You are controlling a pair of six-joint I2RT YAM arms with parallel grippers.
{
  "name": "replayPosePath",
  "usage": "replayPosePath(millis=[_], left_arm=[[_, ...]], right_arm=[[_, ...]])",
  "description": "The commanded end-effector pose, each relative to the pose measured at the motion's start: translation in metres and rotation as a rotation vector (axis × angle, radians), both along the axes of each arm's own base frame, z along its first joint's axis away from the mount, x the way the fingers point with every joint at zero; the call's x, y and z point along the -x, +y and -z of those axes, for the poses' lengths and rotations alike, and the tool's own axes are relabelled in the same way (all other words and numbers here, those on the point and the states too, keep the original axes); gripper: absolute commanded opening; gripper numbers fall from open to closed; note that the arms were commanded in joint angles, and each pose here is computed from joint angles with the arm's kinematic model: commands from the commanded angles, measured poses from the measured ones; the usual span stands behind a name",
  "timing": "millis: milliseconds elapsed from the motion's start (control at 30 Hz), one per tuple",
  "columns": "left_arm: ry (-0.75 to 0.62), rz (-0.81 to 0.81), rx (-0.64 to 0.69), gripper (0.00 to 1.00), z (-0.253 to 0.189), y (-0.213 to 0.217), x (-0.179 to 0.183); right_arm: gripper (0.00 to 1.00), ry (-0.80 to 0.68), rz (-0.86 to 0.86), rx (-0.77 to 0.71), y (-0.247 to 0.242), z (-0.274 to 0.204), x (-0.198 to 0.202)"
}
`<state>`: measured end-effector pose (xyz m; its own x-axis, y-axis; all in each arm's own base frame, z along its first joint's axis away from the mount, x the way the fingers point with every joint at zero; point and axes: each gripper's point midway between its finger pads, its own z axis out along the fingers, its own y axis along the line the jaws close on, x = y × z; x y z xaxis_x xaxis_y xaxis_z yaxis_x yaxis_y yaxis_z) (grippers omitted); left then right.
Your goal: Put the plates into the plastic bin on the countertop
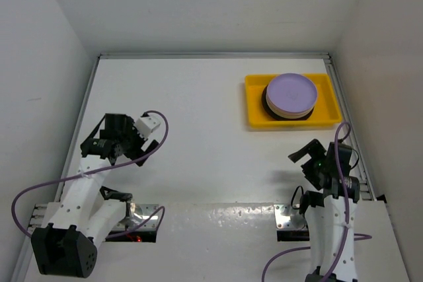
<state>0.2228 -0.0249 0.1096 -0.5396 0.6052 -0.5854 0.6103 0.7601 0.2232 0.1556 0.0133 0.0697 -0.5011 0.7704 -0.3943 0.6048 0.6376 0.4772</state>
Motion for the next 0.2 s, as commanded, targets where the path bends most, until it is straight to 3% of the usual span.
replayPosePath(millis=[0,167], left_arm=[[-0.039,0.005,-0.005,1.00,-0.006,-0.001,-0.006],[-0.059,-0.001,-0.003,1.00,-0.015,-0.002,-0.010]], right_arm=[[1.00,-0.091,-0.039,0.015,0.001,-0.021,-0.014],[1.00,-0.205,-0.120,0.052,0.004,-0.044,-0.028]])
